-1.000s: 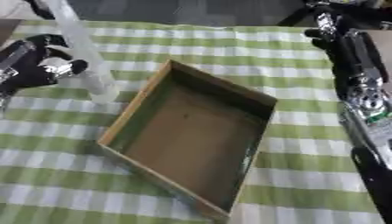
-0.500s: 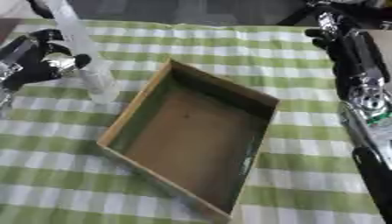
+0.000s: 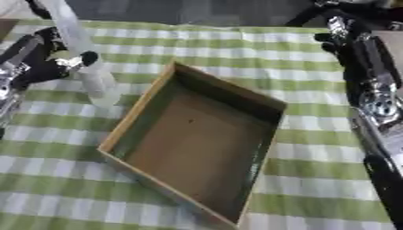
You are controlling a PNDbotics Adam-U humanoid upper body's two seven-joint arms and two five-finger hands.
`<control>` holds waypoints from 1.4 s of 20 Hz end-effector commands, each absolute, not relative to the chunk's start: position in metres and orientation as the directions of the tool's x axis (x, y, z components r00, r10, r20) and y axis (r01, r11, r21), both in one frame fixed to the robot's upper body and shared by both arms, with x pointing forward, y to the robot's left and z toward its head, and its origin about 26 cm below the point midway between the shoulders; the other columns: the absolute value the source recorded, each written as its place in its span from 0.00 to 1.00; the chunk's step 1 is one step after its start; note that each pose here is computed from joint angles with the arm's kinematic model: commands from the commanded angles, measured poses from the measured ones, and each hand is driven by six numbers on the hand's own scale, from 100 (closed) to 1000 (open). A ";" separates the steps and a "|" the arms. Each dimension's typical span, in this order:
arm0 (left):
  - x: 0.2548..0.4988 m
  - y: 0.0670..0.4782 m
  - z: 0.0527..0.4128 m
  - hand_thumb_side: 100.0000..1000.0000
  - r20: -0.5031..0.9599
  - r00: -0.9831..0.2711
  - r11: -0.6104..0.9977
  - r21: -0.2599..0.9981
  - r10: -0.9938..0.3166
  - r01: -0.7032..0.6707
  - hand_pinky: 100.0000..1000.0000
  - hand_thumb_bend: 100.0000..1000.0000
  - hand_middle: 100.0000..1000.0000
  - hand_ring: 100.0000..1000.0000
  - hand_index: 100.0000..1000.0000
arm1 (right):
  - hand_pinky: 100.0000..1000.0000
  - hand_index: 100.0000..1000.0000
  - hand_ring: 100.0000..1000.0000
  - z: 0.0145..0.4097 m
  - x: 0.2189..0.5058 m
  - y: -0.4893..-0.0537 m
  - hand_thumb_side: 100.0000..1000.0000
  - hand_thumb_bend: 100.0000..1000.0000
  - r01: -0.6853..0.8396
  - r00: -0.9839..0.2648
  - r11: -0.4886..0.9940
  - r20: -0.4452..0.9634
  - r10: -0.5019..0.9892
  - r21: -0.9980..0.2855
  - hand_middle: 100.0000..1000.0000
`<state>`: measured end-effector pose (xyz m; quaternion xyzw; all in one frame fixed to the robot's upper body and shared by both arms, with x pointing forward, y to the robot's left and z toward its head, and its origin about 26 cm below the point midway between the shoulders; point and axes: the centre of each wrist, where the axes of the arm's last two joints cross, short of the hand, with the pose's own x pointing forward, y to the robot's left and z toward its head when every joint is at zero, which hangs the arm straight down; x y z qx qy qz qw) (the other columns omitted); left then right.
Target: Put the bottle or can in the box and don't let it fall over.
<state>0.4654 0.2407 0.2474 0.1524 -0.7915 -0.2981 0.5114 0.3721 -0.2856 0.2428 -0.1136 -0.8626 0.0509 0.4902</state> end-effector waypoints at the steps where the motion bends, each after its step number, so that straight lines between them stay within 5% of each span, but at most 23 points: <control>1: 0.466 0.243 0.263 0.37 0.698 -0.456 0.776 0.631 -0.553 0.025 1.00 0.58 0.77 0.72 0.82 | 0.88 0.85 0.78 0.253 0.370 -0.287 0.76 0.00 0.149 -0.518 0.968 0.817 0.251 -0.203 0.89; 28: 0.475 0.228 0.265 0.33 0.669 -0.478 0.766 0.642 -0.569 -0.013 1.00 0.60 0.74 0.70 0.79 | 0.88 0.85 0.78 0.258 0.372 -0.282 0.76 0.00 0.129 -0.532 0.971 0.812 0.238 -0.200 0.89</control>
